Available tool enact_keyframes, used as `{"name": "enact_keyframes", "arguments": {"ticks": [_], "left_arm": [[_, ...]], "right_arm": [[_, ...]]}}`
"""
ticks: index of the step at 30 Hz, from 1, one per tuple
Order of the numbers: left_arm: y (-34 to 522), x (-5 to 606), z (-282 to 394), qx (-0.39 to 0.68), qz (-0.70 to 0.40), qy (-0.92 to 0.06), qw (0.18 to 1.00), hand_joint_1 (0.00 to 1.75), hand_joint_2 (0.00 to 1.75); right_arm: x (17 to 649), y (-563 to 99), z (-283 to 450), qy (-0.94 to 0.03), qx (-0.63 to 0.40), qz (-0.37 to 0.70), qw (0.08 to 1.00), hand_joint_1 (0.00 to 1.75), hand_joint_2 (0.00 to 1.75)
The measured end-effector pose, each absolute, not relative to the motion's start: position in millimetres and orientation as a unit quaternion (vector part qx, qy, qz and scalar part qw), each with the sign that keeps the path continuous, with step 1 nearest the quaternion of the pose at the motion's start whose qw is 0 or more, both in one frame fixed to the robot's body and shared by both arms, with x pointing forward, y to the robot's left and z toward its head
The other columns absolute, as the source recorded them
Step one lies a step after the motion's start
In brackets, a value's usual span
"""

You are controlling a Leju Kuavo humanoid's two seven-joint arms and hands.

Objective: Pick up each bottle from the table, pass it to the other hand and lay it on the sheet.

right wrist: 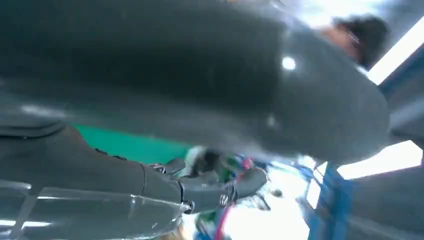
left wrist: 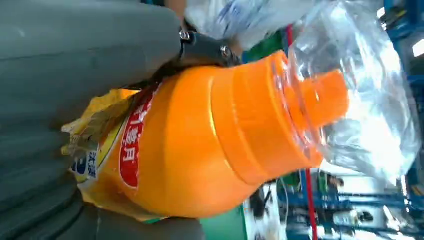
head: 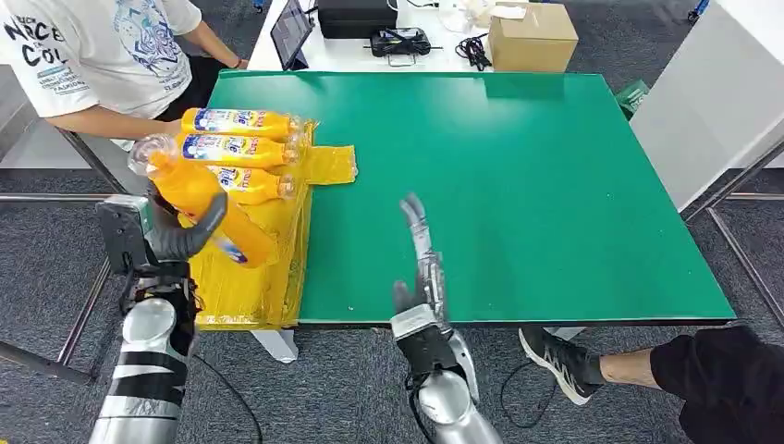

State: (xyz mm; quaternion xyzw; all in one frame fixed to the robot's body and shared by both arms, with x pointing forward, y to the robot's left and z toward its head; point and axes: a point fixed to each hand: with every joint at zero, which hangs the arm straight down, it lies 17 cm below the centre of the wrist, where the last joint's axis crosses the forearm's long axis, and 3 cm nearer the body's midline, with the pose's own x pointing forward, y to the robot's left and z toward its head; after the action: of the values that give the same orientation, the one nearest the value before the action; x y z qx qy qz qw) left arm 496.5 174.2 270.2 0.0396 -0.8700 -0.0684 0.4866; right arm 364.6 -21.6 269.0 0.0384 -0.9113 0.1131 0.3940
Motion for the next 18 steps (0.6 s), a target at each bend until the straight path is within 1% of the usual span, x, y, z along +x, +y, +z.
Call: {"name": "enact_keyframes", "arguments": {"ticks": [4,9,11,14,16,18], "left_arm": [[181,504,283,0.139,-0.113,-0.873,0.454,1.75,1.75],[185,513,294,0.163,-0.122,-0.874,0.442,1.75,1.75],[186,515,296,0.199,-0.14,-0.869,0.43,1.75,1.75],[177,522,296,0.276,-0.216,-0.848,0.396,1.75,1.75],[169,528,296,0.304,-0.258,-0.835,0.379,1.75,1.75],[148,545,287,0.332,-0.356,-0.799,0.354,1.75,1.75]], "right_arm": [[352,-47,308,-0.938,-0.002,0.069,0.339,0.0,0.0],[342,-62,334,-0.95,-0.013,0.044,0.309,0.0,0.0],[340,-65,339,-0.952,-0.016,0.039,0.303,0.0,0.0],[338,-66,343,-0.953,-0.014,0.04,0.3,0.0,0.0],[338,-64,342,-0.952,-0.007,0.043,0.302,0.0,0.0],[339,-60,342,-0.951,0.014,0.046,0.306,0.0,0.0]]}}
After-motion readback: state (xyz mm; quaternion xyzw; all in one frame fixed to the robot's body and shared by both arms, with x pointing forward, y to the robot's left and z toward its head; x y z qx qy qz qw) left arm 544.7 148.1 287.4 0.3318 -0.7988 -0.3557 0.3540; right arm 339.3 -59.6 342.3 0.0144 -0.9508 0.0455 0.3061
